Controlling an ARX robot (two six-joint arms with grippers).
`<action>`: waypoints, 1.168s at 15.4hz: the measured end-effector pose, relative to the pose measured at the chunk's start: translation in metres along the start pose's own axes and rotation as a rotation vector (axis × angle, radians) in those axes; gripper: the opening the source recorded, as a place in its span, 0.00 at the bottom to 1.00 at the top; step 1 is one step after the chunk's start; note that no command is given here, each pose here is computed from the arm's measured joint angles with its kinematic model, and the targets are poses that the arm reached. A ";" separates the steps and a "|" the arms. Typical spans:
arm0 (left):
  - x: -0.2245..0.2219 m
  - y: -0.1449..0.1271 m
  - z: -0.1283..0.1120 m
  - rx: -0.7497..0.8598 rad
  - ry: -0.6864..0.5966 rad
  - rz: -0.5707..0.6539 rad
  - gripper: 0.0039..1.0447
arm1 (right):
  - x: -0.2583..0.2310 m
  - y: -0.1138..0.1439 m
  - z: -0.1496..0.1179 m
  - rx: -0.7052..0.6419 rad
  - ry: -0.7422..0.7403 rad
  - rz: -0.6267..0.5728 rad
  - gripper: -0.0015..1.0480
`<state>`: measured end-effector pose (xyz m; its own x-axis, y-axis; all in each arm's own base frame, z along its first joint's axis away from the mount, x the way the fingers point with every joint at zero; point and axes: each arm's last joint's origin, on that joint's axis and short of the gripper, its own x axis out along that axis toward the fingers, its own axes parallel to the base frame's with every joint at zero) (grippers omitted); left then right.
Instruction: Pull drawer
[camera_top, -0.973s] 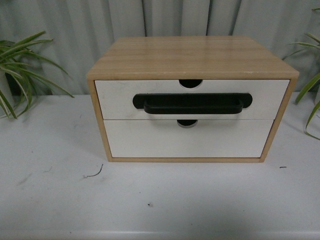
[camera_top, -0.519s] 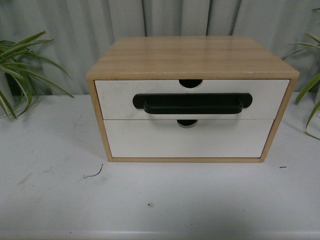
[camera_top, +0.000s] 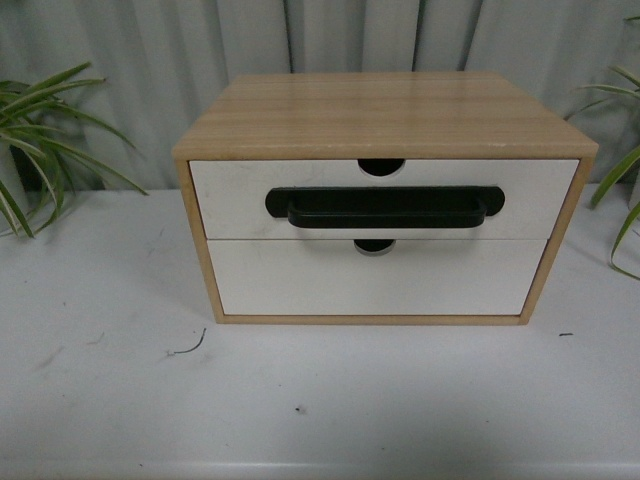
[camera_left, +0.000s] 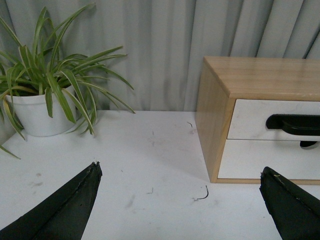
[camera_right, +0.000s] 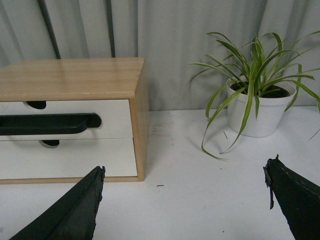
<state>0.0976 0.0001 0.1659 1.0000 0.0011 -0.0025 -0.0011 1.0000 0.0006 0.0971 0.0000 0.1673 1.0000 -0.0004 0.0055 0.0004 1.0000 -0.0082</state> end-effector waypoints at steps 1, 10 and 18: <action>0.000 0.000 0.000 0.000 0.000 0.000 0.94 | 0.000 0.000 0.000 0.000 0.000 0.000 0.94; 0.023 0.009 0.039 -0.201 0.199 0.439 0.94 | 0.037 0.004 0.023 0.079 0.006 -0.024 0.94; 0.145 -0.027 0.084 -0.185 0.150 0.050 0.94 | 0.194 0.060 0.080 -0.078 -0.022 0.262 0.94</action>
<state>0.2429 -0.0270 0.2496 0.9871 0.0371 -0.1560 -0.0651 0.9818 -0.1785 0.2908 0.0608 0.2483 0.9657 0.2591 0.0147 -0.2568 0.9623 -0.0891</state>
